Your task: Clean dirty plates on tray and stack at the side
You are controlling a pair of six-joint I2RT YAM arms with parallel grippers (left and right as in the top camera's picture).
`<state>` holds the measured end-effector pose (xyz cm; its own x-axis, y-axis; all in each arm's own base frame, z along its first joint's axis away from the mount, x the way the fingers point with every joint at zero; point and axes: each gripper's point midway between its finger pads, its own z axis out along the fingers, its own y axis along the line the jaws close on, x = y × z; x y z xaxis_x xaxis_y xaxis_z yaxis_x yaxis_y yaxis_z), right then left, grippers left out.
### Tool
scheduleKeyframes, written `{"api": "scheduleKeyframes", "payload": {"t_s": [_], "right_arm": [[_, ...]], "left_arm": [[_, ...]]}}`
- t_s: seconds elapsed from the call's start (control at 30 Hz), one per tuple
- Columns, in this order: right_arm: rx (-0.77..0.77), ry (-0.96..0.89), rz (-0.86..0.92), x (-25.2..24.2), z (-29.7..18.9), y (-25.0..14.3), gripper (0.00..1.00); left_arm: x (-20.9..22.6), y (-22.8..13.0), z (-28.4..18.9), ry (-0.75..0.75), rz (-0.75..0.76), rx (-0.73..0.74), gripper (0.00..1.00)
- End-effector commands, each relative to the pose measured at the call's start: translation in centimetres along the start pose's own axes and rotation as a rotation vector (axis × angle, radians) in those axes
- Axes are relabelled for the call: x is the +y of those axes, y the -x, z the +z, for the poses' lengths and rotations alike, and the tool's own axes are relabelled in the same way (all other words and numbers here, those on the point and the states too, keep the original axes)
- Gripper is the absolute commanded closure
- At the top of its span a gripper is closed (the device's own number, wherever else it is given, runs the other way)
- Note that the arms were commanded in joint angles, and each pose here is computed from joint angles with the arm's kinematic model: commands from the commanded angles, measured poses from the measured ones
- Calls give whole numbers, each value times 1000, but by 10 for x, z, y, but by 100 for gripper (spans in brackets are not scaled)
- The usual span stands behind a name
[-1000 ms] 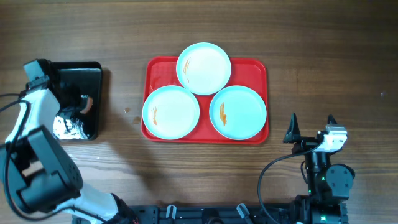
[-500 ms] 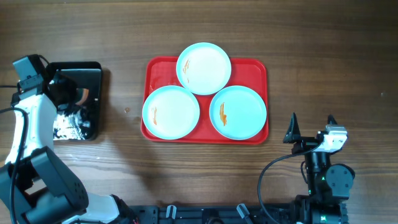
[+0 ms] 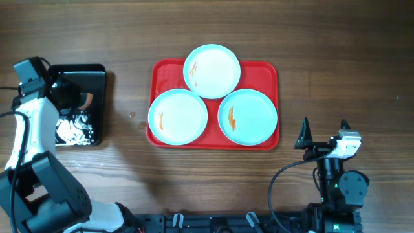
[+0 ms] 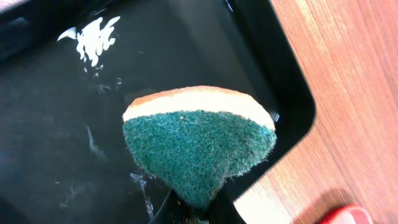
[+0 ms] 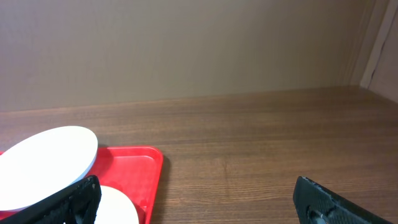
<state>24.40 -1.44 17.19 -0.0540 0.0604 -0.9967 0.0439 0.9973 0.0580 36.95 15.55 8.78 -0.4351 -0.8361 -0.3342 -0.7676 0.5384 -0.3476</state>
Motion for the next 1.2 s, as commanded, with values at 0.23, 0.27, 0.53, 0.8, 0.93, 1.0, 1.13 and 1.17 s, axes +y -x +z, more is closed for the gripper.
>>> {"api": "scheduleKeyframes", "payload": {"t_s": [0.23, 0.27, 0.53, 0.8, 0.93, 1.0, 1.13, 1.17], "right_arm": [[-3, 11, 8, 2, 0, -1, 0], [-3, 11, 8, 1, 0, -1, 0], [-3, 11, 8, 1, 0, -1, 0], [-3, 11, 8, 1, 0, -1, 0], [-3, 11, 7, 2, 0, -1, 0], [-3, 11, 8, 1, 0, -1, 0], [-3, 11, 8, 1, 0, -1, 0], [-3, 11, 8, 1, 0, -1, 0]], "left_arm": [[-38, 5, -59, -194, 45, -55, 96], [-41, 7, -66, -205, 49, -72, 96], [-32, 14, -80, -150, 137, -143, 96], [13, -1, -18, 77, 115, -19, 96], [-9, -8, -19, -44, 118, 22, 96], [-23, -1, -33, -106, 127, -9, 96], [-43, 17, -69, -187, 146, -117, 96], [-48, 19, -77, -217, 151, -133, 96]]}}
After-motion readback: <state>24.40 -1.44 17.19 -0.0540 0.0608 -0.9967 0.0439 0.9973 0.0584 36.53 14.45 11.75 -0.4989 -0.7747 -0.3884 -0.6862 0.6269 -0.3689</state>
